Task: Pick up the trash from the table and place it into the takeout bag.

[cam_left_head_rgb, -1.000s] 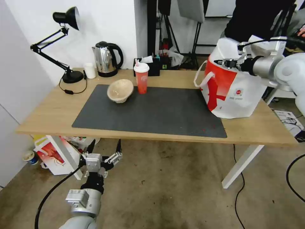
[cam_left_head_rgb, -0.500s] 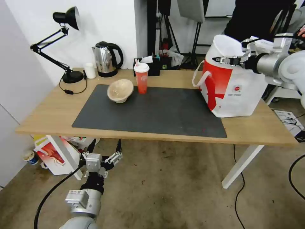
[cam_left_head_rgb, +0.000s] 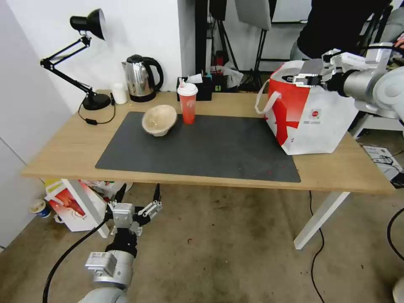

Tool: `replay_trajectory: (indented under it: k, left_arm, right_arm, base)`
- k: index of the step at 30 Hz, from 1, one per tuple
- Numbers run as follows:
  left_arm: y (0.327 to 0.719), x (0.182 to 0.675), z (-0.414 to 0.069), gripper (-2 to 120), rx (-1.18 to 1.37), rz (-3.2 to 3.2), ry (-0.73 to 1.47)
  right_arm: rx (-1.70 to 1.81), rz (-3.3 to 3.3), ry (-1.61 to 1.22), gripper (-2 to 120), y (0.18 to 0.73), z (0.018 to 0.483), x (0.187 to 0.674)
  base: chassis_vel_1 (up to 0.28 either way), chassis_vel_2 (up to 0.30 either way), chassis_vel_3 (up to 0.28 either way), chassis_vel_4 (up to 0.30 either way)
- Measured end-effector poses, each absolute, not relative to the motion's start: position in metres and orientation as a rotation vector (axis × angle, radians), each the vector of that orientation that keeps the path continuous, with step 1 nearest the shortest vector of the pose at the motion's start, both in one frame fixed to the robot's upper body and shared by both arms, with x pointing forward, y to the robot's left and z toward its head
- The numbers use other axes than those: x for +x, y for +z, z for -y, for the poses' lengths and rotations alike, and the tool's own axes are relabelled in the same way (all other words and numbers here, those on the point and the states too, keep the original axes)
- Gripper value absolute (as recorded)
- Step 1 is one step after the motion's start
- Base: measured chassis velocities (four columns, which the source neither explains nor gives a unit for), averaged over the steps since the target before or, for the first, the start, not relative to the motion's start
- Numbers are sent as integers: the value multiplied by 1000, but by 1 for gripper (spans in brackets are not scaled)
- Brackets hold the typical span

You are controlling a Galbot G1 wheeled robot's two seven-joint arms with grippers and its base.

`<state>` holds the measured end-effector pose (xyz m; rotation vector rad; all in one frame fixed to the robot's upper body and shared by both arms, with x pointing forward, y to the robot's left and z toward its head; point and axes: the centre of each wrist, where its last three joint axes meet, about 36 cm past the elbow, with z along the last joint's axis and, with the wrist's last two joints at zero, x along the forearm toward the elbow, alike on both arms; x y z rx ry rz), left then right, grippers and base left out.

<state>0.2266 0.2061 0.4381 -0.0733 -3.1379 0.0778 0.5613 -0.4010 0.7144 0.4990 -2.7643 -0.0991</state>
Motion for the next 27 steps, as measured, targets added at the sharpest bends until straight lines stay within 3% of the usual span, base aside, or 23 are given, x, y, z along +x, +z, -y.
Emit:
replay_trajectory:
  k: [13,20,27]
  left_arm:
    - [443,224,-208,93,-65,3145,68]
    - [444,222,-208,93,-64,3145,65]
    - [445,223,-209,93,-61,3149,61]
  right_arm:
    - [582,2888,-173,100,748,404,539]
    - [713,3083,-214,100,765,391,508]
    - [786,3226,-197,100,746,357,470]
  base:
    - [0,0,0,0]
    - [0,0,0,0]
    - [0,0,0,0]
